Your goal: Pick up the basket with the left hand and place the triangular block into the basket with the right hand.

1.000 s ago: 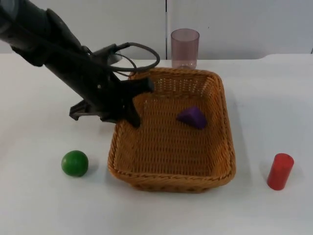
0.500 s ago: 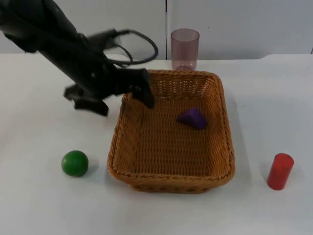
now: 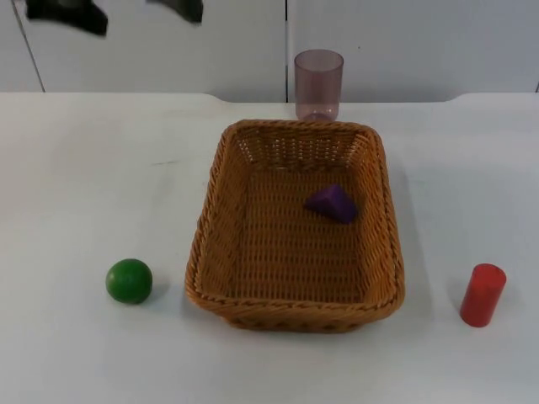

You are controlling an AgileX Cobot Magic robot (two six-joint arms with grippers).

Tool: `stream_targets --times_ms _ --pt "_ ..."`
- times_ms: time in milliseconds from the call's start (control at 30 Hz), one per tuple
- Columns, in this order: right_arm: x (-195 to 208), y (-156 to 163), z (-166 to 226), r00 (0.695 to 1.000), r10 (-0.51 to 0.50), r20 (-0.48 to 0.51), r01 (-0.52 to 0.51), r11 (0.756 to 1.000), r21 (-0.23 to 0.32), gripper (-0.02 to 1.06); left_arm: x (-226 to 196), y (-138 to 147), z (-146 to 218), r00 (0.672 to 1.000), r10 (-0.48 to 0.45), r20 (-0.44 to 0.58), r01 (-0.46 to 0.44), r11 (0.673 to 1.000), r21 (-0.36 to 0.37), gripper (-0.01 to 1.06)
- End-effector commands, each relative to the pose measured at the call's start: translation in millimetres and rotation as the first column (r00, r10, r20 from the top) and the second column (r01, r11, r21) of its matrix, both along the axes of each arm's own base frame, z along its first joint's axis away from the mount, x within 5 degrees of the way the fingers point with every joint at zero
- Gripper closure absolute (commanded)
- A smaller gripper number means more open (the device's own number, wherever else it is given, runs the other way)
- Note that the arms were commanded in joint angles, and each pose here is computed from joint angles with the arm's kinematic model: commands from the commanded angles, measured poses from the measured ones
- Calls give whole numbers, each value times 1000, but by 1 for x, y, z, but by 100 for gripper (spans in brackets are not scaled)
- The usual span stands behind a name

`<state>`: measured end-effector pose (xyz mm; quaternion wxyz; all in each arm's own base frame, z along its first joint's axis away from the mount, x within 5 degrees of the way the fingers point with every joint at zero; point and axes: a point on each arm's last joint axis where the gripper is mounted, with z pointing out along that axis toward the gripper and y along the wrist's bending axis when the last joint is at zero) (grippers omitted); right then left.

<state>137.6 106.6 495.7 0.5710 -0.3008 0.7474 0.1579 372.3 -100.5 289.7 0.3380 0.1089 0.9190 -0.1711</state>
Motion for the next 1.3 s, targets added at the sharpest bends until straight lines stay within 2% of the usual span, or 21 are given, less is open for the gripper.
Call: stream_targets --times_ms 0,133,267,333,500,533,667,700,733,833,867,933,1000,1067,1200,1267 --pt "-9 -7 7 999 0 39 -1 1000 28 9 -19 -1 28 999 -29 29 29 1000 -7 0" --pt "-23 -18 3 998 1 56 -3 999 44 9 -49 4 52 996 -27 86 30 999 -32 0" --pt "-42 -32 -27 998 4 63 -8 998 56 9 -107 18 63 986 -2 169 9 999 -42 0" --pt "-46 -35 -36 999 5 54 -7 999 49 9 -120 22 64 982 4 187 5 999 -46 0" --pt "-76 -59 -77 998 4 58 -7 999 54 9 -200 41 50 959 29 281 -12 998 -62 0" --pt "-76 -59 -77 998 4 58 -7 999 54 9 -200 41 50 959 29 281 -12 998 -62 0" --pt "-94 -74 -98 999 -2 51 -2 997 78 9 -244 51 42 934 35 356 -8 997 -77 0" --pt "-102 -80 -107 999 -4 50 0 997 81 9 -263 55 41 913 38 405 -2 996 -87 0" --pt "-102 -80 -107 999 -4 50 0 997 81 9 -263 55 41 913 38 405 -2 996 -87 0" --pt "-114 -89 -122 1000 -6 31 3 997 76 9 -288 61 39 880 37 474 5 996 -87 0" --pt "-120 -94 -132 1000 -10 14 9 997 77 9 -303 64 39 856 31 516 12 997 -80 0" --pt "-125 -98 -138 1000 -11 7 10 997 73 9 -310 66 37 848 24 529 15 998 -68 0" --pt "-134 -105 -152 1000 -12 -12 12 998 59 9 -328 70 37 817 11 576 17 999 -44 0" --pt "-139 -110 -160 1000 -15 -26 16 999 47 9 -341 74 33 808 11 589 11 999 -35 0" --pt "-150 -119 -179 999 -23 -50 26 998 60 9 -361 80 28 799 48 600 -12 998 -64 0" --pt "-151 -119 -188 996 -27 -86 30 999 35 9 -371 84 24 794 64 605 -33 998 -61 0"
